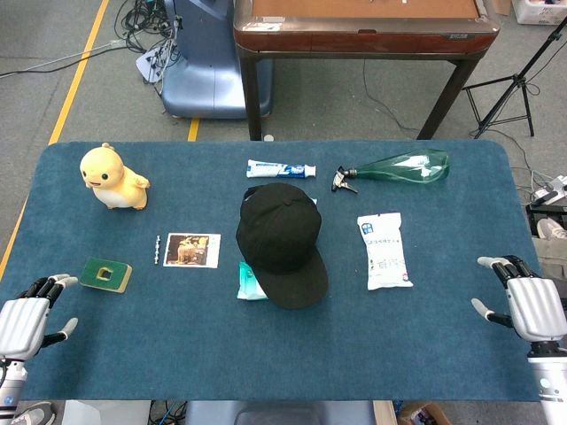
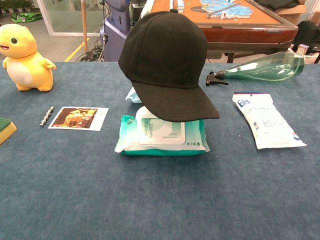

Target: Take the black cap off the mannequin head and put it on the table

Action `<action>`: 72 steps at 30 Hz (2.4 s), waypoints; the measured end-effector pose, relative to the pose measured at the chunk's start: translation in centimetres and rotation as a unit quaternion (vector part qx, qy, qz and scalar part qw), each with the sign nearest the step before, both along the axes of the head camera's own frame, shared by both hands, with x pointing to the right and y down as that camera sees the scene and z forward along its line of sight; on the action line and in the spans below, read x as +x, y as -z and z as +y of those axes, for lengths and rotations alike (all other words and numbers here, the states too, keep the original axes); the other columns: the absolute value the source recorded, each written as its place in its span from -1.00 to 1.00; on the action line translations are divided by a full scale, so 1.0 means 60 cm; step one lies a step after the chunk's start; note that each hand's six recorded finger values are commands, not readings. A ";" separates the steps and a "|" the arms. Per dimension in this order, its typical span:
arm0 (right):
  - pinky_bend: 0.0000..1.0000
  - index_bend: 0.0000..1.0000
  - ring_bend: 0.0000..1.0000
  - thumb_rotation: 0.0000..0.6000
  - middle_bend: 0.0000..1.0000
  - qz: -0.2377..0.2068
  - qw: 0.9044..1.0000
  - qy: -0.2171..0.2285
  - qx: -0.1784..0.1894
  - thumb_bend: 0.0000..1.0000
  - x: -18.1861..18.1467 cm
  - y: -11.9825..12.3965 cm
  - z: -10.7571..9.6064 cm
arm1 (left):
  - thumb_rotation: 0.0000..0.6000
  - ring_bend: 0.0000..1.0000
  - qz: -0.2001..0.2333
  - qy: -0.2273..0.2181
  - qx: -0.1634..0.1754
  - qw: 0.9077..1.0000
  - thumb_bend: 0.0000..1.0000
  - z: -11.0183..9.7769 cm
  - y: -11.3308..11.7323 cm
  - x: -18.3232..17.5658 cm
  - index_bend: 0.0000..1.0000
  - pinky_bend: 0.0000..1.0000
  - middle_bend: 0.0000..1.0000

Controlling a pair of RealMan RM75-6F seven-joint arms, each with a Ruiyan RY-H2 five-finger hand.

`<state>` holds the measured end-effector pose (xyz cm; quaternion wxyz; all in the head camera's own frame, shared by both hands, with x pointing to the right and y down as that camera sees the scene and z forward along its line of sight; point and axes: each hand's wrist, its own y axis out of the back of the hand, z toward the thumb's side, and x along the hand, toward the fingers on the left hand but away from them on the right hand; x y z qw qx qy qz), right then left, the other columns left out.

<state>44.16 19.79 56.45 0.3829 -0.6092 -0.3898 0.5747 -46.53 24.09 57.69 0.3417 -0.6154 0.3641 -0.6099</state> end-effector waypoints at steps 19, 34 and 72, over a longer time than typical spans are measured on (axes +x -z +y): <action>0.28 -0.12 -0.08 1.00 0.15 -0.033 0.997 0.027 0.059 -0.76 -0.030 0.007 -0.018 | 1.00 -0.60 -0.001 0.013 0.014 1.000 -0.56 0.006 0.015 -0.007 -0.50 -0.20 -0.53; 0.89 0.61 0.62 1.00 0.90 -0.083 0.971 0.172 0.142 -1.00 -0.193 -0.043 -0.063 | 1.00 -0.60 0.003 0.019 0.016 1.000 -0.56 0.006 0.020 -0.012 -0.50 -0.20 -0.53; 0.90 0.62 0.64 1.00 0.92 -0.185 0.944 0.262 0.076 -1.00 -0.395 -0.145 -0.047 | 1.00 -0.60 0.007 0.030 0.021 0.999 -0.56 0.013 0.032 -0.020 -0.50 -0.20 -0.53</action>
